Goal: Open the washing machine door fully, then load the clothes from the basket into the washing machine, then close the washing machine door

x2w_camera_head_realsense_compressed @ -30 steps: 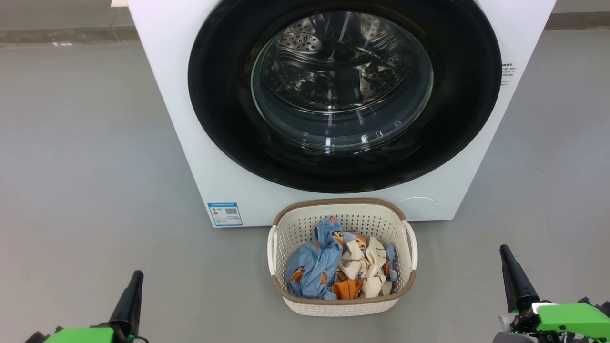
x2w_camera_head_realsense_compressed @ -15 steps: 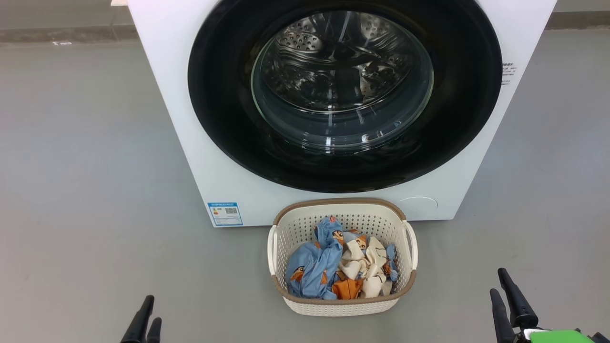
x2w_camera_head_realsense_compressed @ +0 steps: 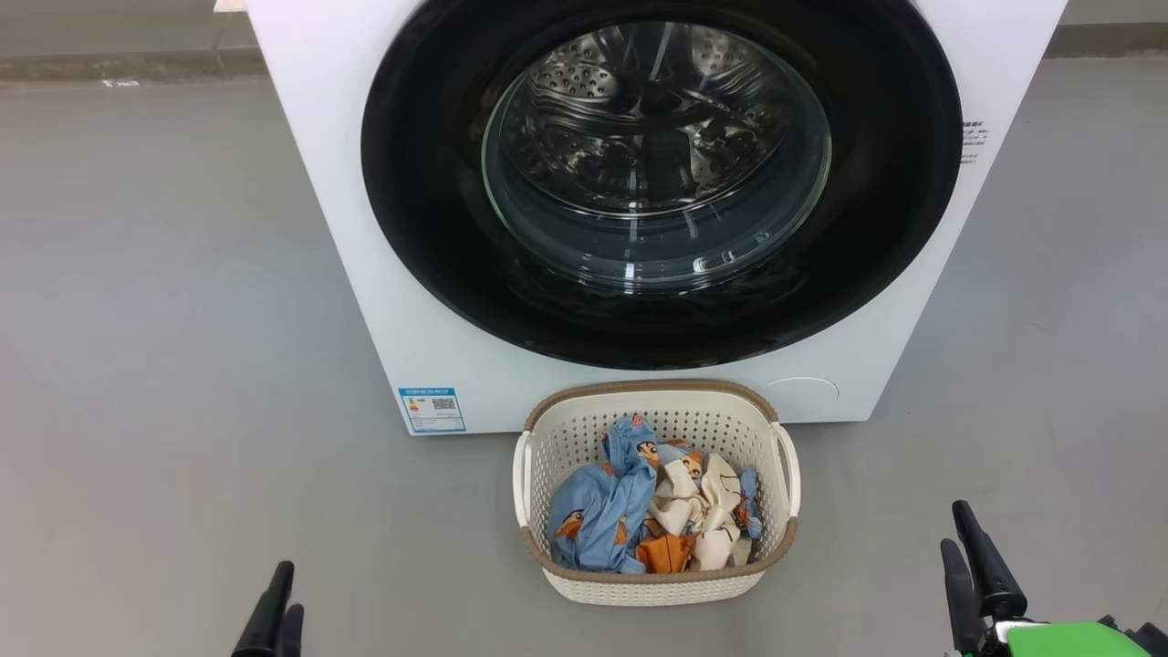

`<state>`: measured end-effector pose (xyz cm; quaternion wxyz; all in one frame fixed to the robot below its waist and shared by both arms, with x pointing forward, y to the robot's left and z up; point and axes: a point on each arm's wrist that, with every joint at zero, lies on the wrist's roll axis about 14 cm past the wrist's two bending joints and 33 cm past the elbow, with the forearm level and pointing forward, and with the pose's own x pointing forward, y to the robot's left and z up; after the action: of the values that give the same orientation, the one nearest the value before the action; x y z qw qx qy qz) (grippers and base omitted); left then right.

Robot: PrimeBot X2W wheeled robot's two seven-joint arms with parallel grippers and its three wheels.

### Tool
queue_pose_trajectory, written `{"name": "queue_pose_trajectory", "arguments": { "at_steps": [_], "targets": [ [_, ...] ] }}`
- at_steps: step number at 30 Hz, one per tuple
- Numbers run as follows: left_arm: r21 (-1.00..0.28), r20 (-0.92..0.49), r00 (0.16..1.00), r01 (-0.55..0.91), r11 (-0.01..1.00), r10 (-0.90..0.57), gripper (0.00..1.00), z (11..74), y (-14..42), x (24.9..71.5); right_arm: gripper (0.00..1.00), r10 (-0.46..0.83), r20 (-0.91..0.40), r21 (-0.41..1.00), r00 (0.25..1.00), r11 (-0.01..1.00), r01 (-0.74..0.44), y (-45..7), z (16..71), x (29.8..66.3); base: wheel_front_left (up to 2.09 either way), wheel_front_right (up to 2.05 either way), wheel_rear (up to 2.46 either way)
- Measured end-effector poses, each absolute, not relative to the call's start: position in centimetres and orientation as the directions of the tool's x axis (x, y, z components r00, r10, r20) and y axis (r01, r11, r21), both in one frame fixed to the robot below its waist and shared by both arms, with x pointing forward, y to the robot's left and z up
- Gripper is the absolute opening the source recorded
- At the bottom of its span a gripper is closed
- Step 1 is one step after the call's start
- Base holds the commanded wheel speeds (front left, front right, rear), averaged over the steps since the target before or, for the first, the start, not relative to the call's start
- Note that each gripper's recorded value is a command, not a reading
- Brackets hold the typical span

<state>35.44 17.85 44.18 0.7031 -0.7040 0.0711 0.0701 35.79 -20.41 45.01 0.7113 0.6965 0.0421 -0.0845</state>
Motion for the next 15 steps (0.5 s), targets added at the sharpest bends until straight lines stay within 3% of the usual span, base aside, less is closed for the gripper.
{"name": "queue_pose_trajectory", "arguments": {
  "at_steps": [15],
  "targets": [
    [-0.966,-0.173,0.985,-0.172,0.194,0.015,1.00,45.1,18.2,35.8,1.00,-0.074,-0.132,0.965,0.989,0.218,0.145,-20.6,46.5,36.3,0.00,0.00,0.00]
  ]
}}
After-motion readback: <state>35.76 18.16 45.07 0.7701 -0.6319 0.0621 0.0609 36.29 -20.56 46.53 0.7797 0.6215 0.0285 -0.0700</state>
